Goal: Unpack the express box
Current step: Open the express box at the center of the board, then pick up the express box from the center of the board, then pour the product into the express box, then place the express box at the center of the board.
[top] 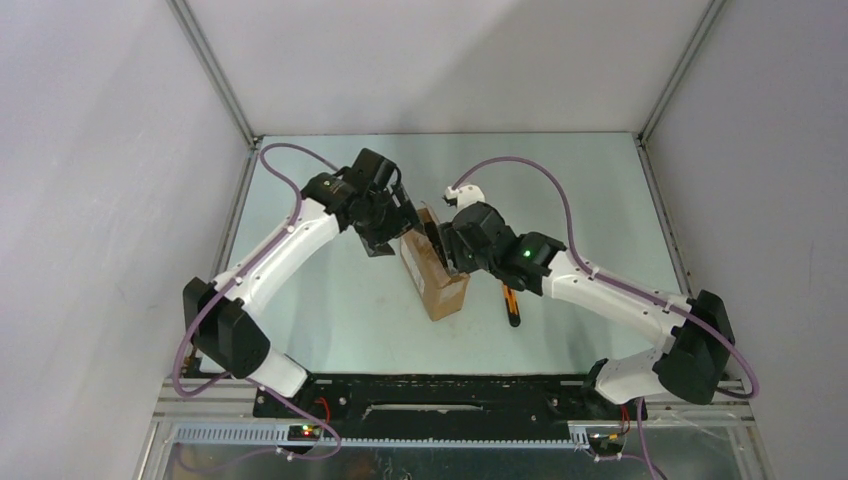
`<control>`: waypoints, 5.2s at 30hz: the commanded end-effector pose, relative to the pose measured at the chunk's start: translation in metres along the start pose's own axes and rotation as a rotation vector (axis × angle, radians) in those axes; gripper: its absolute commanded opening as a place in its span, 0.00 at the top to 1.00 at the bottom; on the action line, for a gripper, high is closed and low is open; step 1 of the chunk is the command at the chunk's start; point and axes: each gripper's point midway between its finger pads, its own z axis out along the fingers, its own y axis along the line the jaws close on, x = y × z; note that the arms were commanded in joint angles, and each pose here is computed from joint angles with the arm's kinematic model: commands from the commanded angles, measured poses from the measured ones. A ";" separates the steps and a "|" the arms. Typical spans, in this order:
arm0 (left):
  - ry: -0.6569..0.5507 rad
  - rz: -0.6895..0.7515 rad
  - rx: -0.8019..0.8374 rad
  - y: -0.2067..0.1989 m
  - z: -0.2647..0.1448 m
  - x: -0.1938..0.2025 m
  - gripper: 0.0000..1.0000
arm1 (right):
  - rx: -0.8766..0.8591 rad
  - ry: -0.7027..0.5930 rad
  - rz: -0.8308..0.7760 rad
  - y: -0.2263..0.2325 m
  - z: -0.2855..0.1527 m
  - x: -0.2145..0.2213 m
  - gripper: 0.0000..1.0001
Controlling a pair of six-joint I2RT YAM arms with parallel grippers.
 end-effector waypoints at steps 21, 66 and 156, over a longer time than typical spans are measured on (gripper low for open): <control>0.011 0.040 0.024 0.000 0.003 -0.008 0.39 | 0.004 -0.192 0.170 0.001 -0.023 -0.044 1.00; -0.006 0.021 -0.006 0.007 -0.012 -0.020 1.00 | -0.220 -0.246 -0.221 0.107 0.009 -0.019 0.32; -0.534 -0.120 -0.231 0.161 -0.066 -0.106 0.00 | -0.713 0.097 0.879 0.079 0.072 0.009 0.18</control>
